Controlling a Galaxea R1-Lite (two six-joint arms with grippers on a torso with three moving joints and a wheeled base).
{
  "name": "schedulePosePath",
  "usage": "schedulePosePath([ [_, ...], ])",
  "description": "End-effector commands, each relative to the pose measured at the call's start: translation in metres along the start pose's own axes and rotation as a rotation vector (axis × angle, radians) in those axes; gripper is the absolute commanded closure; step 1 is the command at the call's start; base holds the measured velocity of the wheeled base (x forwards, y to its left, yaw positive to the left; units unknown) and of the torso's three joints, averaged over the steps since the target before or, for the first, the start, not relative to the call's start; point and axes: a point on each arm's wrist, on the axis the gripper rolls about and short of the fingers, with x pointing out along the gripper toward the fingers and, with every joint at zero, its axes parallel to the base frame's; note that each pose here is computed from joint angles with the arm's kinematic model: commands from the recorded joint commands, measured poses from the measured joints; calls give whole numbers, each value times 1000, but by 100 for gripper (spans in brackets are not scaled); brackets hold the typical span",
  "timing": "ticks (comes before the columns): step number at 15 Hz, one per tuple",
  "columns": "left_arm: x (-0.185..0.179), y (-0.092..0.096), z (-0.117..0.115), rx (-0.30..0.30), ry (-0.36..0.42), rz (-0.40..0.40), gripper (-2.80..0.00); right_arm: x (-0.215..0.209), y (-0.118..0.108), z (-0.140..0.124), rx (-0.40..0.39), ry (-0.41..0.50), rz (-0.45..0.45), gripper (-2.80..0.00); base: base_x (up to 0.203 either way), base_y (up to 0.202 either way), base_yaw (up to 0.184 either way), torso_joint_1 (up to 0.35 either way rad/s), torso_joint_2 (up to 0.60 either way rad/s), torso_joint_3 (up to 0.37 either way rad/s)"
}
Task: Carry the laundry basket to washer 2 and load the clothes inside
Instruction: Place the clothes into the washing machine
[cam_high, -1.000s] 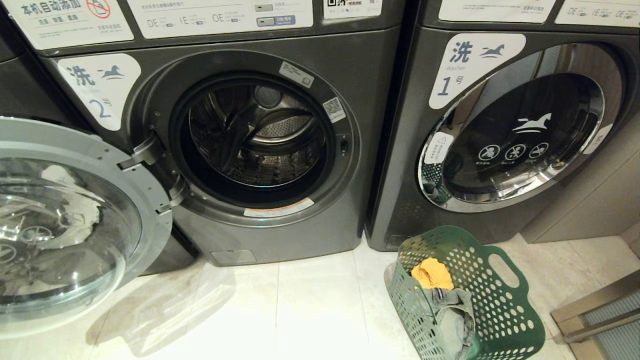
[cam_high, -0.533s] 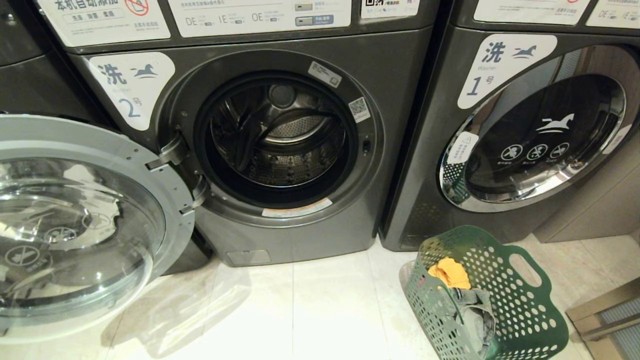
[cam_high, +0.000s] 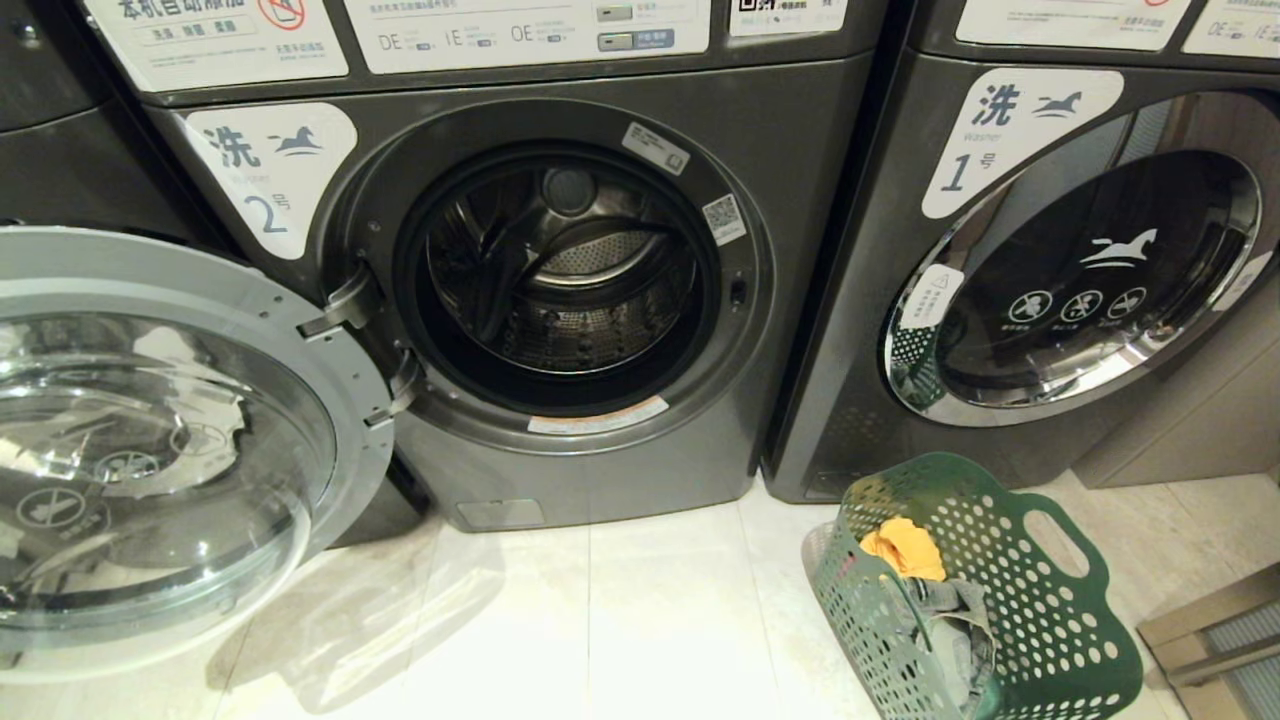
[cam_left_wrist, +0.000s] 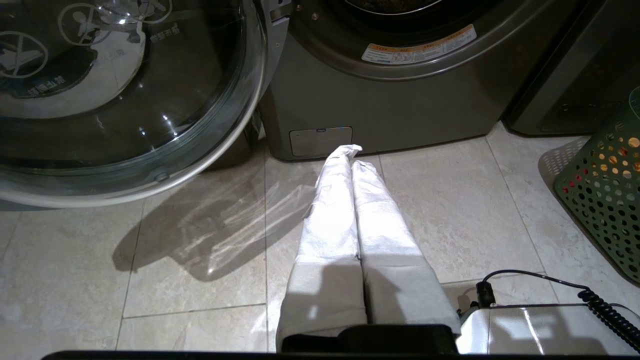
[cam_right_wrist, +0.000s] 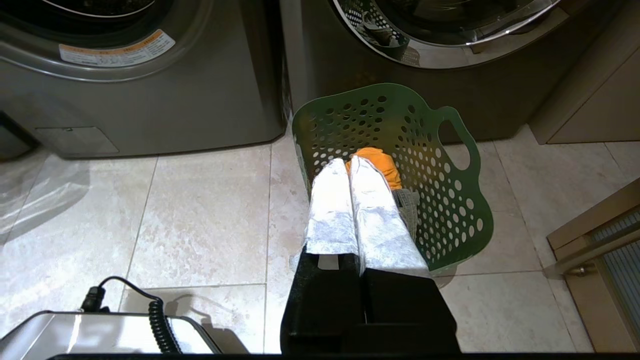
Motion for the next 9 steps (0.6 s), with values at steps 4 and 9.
schedulePosePath([
  [4,0,0,0,7,2,-1,0,0,0,0,0,1,2,0,0,0,0,0,0,0],
  [9,0,0,0,7,2,-1,0,0,0,0,-2,0,1,0,0,0,0,0,0,0],
])
